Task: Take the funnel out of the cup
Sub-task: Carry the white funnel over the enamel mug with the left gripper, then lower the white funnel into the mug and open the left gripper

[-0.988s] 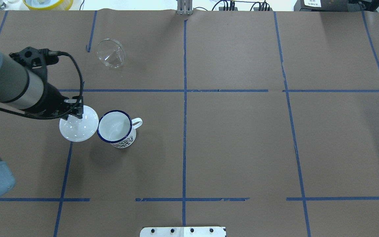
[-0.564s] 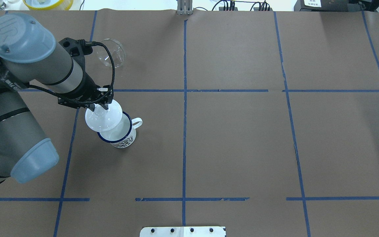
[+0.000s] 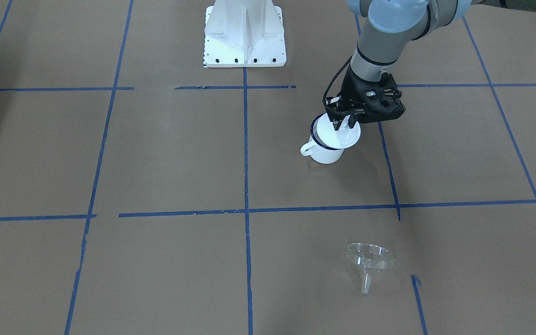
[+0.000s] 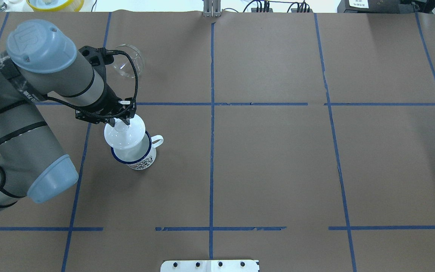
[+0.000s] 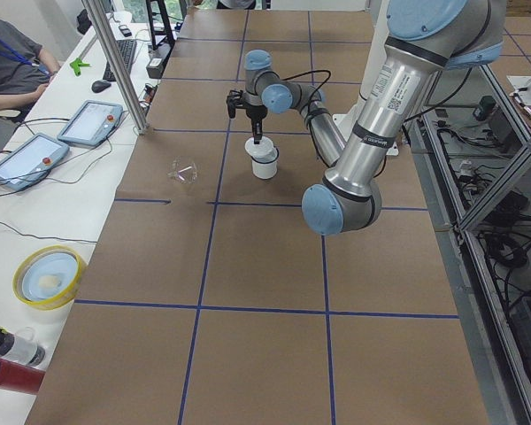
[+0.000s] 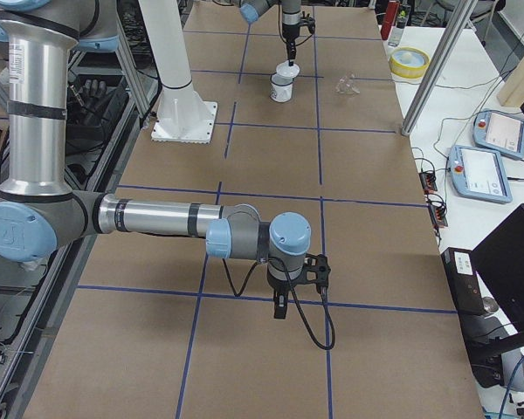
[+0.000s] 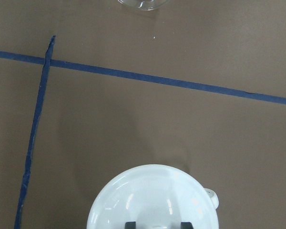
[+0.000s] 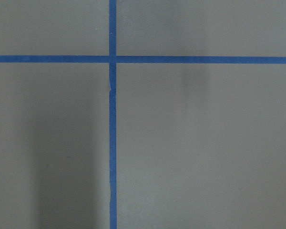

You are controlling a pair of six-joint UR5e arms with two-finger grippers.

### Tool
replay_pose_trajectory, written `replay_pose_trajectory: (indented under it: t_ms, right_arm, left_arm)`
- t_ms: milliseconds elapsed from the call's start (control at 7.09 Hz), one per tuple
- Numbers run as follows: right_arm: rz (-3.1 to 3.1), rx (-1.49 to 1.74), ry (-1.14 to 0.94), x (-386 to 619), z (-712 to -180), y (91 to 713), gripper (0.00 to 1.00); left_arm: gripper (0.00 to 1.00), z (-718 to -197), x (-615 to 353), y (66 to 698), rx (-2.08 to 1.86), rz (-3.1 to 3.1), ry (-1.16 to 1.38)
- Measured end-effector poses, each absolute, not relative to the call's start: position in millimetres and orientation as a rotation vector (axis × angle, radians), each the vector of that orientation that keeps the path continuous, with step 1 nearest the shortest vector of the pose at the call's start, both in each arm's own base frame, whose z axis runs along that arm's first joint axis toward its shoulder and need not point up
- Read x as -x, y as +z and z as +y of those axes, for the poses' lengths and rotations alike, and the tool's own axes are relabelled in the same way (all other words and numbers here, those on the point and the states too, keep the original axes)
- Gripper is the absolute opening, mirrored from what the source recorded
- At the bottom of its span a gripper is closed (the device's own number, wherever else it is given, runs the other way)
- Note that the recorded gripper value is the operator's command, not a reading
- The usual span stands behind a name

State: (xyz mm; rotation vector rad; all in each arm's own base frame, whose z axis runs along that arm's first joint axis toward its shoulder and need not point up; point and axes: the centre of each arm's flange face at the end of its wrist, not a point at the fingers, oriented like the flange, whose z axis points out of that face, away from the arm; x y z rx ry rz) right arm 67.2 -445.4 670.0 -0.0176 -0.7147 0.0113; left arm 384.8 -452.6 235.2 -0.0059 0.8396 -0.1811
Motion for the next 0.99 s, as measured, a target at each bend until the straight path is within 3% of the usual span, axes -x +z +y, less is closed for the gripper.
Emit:
replay_pose_trajectory:
  t_ms: [988]
  right_arm:
    - [-0.715,0.018,0.011,-67.1,-445.4,670.0,1.0]
  left_arm:
    - [0.0,-438.3,-400.8,241.0,0.033,0.83,-0.174]
